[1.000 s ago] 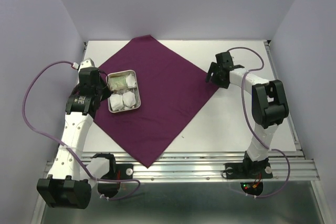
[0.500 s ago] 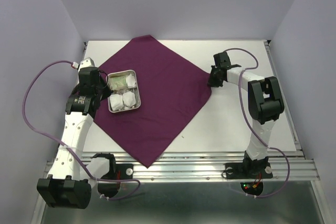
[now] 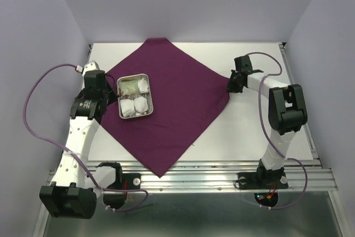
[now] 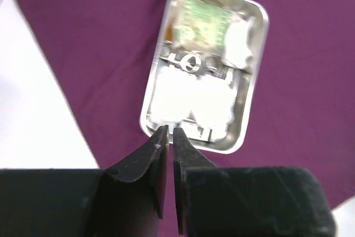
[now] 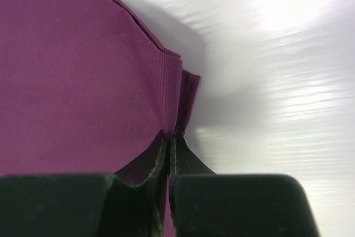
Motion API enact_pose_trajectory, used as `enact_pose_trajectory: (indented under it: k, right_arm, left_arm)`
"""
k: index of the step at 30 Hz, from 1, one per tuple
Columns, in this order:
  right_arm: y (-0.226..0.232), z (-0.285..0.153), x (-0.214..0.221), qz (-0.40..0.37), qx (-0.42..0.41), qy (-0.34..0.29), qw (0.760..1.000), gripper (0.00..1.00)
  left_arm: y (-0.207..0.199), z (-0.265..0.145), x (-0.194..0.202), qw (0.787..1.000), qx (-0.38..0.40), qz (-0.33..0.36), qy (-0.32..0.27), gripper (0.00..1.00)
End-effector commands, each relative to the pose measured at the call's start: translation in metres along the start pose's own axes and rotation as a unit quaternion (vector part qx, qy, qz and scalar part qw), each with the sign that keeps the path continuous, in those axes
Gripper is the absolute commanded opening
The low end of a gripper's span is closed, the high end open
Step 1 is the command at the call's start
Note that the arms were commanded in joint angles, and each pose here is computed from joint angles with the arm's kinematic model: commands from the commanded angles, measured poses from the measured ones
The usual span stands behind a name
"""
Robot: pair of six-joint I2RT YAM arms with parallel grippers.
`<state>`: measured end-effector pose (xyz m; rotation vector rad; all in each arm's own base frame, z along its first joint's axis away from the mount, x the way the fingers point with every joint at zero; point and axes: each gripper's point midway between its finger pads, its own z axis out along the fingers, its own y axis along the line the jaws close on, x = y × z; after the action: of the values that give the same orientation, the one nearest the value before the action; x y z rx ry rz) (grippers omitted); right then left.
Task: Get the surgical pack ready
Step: Move the surgical kit at the center of the board, then pack the surgical kit at the center of the board.
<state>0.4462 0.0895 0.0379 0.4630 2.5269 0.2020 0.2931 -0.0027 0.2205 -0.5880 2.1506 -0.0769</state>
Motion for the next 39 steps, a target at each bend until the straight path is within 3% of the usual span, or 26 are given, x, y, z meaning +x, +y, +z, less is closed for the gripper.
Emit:
enact_pose_trajectory:
  k: [1,5,6,7,10,11,15,16,18,21,26,34,39]
  right_arm:
    - [-0.035,-0.024,-0.039,0.004,0.022,-0.053,0.998,0.01]
    - [-0.058,-0.026,-0.044,0.007,0.042,-0.058,0.997,0.01]
    - [-0.062,-0.025,-0.043,0.009,0.043,-0.055,0.997,0.01]
    - [-0.068,-0.022,-0.043,0.016,0.042,-0.05,0.998,0.01]
    - [-0.063,-0.015,-0.047,0.029,0.022,-0.047,0.998,0.01]
    - [-0.06,-0.015,-0.048,0.032,0.017,-0.047,0.998,0.01]
    - [-0.048,-0.018,-0.053,0.039,-0.011,-0.048,0.998,0.3]
    - [-0.049,-0.02,-0.055,0.038,-0.008,-0.053,0.998,0.47]
    - [-0.049,-0.027,-0.057,0.039,-0.007,-0.06,0.997,0.58]
    - [-0.035,-0.039,-0.051,0.043,-0.048,-0.053,0.997,0.62]
    - [-0.03,-0.058,-0.052,0.041,-0.069,-0.07,0.994,0.59]
    - [-0.009,-0.084,-0.058,0.035,-0.118,-0.089,0.988,0.29]
    - [0.014,-0.087,-0.048,0.017,-0.153,-0.076,0.985,0.28]
  left_arm:
    - [0.019,0.012,-0.002,0.999,-0.048,0.012,0.001,0.22]
    - [0.019,0.019,-0.002,0.999,-0.046,0.006,0.014,0.33]
    - [0.017,0.022,0.0,0.999,-0.04,0.005,0.019,0.41]
    - [0.013,0.026,-0.001,0.999,-0.034,0.0,0.017,0.56]
    - [0.007,0.047,-0.002,0.999,-0.03,-0.019,0.014,0.82]
    - [0.006,0.053,-0.001,0.999,-0.033,-0.018,0.02,0.83]
    - [0.025,0.079,0.0,0.995,-0.088,-0.018,0.052,0.84]
    - [0.029,0.085,0.002,0.994,-0.095,-0.019,0.057,0.84]
    - [0.045,0.096,0.002,0.992,-0.111,-0.03,0.059,0.84]
    - [0.065,0.109,0.007,0.986,-0.15,-0.024,0.065,0.81]
    - [0.097,0.13,0.026,0.976,-0.189,-0.033,0.101,0.69]
    - [0.133,0.162,0.037,0.969,-0.192,-0.066,0.14,0.54]
    - [0.139,0.177,0.033,0.966,-0.206,-0.065,0.141,0.54]
